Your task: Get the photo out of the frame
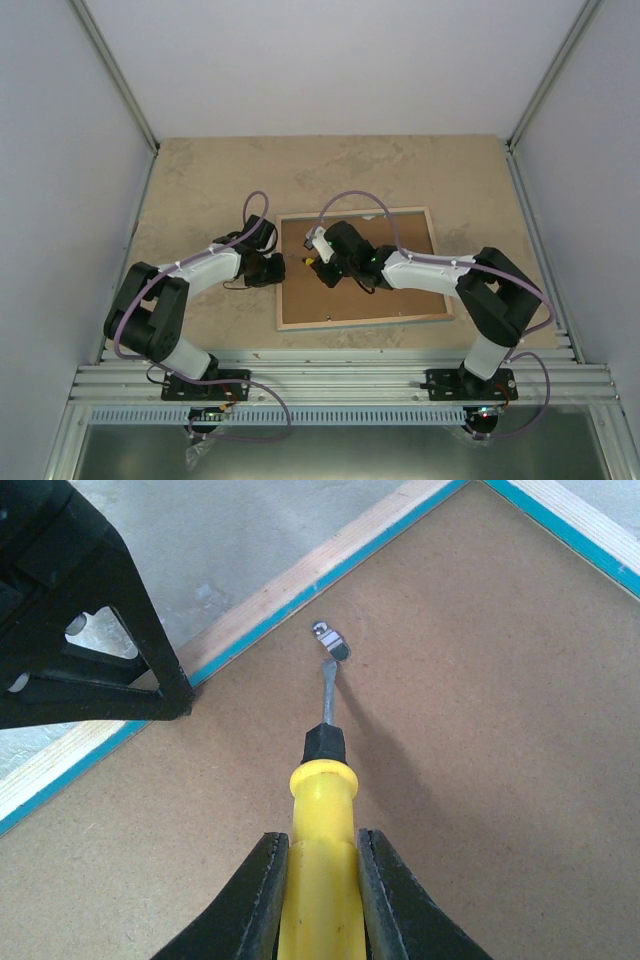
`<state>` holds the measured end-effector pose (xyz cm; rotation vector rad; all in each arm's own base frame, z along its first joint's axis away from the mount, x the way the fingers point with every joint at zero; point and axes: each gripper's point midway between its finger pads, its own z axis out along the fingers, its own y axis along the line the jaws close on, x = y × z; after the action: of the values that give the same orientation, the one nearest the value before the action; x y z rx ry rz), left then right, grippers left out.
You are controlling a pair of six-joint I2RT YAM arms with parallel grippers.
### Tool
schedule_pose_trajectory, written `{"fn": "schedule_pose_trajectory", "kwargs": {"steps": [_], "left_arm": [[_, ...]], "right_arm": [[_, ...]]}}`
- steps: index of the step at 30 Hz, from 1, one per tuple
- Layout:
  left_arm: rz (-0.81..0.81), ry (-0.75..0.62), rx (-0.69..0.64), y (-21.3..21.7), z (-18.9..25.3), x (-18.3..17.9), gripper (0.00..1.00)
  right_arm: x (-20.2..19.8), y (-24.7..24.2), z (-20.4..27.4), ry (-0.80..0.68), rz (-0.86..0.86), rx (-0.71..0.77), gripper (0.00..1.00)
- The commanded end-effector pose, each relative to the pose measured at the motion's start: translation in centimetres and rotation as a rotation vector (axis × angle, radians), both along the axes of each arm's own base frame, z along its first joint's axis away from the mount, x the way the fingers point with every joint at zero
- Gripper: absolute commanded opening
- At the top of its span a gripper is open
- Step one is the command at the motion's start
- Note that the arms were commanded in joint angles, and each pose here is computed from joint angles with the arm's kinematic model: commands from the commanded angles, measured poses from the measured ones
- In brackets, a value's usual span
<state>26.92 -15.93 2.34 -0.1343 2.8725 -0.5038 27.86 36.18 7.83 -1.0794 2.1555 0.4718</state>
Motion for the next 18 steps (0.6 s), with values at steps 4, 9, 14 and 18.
{"fn": "schedule_pose_trajectory", "kwargs": {"steps": [4, 9, 14, 18], "left_arm": [[-0.003, 0.0, -0.052, -0.8, 0.7, -0.3, 0.12], [0.037, -0.011, -0.042, -0.4, 0.9, -0.1, 0.12], [0.131, -0.023, -0.038, 0.4, 1.1, 0.0, 0.09], [0.217, -0.045, -0.049, 0.9, 1.8, 0.2, 0.08]], "right_arm": [[-0.5, -1.0, 1.1, -0.006, -0.017, 0.029, 0.0], [0.6, -2.6, 2.9, -0.041, -0.094, 0.074, 0.0], [1.9, -5.1, 5.1, -0.102, -0.193, 0.126, 0.0], [2.8, -7.5, 6.4, -0.126, -0.275, 0.175, 0.0]]}}
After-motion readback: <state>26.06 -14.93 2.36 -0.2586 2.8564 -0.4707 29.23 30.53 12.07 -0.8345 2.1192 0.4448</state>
